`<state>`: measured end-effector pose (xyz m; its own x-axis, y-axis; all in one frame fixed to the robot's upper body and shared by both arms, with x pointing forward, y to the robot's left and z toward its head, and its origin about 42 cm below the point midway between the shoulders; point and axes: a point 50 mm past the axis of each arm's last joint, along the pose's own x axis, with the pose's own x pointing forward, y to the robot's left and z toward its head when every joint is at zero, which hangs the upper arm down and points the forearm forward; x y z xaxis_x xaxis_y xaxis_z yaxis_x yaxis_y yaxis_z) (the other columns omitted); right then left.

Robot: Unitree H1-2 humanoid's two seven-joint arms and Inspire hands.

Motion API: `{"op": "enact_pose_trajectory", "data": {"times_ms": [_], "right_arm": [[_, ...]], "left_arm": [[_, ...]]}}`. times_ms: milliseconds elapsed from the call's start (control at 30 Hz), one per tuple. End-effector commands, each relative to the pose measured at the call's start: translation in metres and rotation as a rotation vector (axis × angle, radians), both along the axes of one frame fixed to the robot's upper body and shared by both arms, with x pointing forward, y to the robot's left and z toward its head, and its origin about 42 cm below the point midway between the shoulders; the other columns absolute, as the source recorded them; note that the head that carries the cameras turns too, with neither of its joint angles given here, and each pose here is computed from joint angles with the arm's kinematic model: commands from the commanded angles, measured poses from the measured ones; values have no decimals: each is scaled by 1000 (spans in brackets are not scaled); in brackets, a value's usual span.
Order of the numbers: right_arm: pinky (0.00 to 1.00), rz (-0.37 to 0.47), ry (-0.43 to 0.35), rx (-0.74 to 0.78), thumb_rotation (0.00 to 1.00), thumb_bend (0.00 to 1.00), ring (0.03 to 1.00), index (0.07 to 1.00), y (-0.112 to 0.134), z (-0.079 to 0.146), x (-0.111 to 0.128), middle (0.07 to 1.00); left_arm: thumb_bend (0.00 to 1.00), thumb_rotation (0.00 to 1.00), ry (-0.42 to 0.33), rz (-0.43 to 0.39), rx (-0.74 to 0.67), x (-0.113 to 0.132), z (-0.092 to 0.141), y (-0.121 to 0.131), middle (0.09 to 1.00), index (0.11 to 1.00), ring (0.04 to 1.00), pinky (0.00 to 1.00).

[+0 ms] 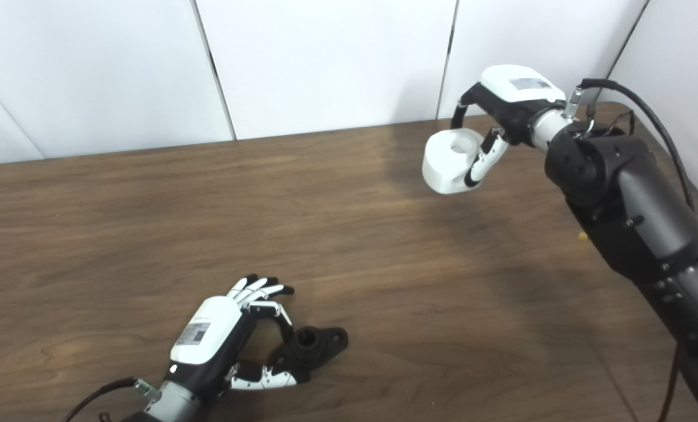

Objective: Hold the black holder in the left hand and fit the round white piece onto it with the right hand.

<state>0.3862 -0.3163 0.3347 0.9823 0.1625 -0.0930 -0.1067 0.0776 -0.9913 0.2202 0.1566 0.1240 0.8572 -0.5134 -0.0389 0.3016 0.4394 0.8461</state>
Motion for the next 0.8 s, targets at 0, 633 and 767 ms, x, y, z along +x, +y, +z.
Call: {"op": "enact_pose_trajectory", "data": {"times_ms": [0,633,767], "right_arm": [[900,18,-97,-29,135,524,917,485,3,33,-9,804],[832,286,-51,-8,140,524,915,484,63,51,-74,792],[786,339,-45,18,138,525,904,483,74,48,-89,784]], "left_arm": [[521,57,69,-21,74,-3,-14,-6,842,485,912,980],[522,57,72,-21,80,3,-11,-21,835,485,910,961],[522,56,64,-22,79,3,-10,-23,832,484,906,951]]}}
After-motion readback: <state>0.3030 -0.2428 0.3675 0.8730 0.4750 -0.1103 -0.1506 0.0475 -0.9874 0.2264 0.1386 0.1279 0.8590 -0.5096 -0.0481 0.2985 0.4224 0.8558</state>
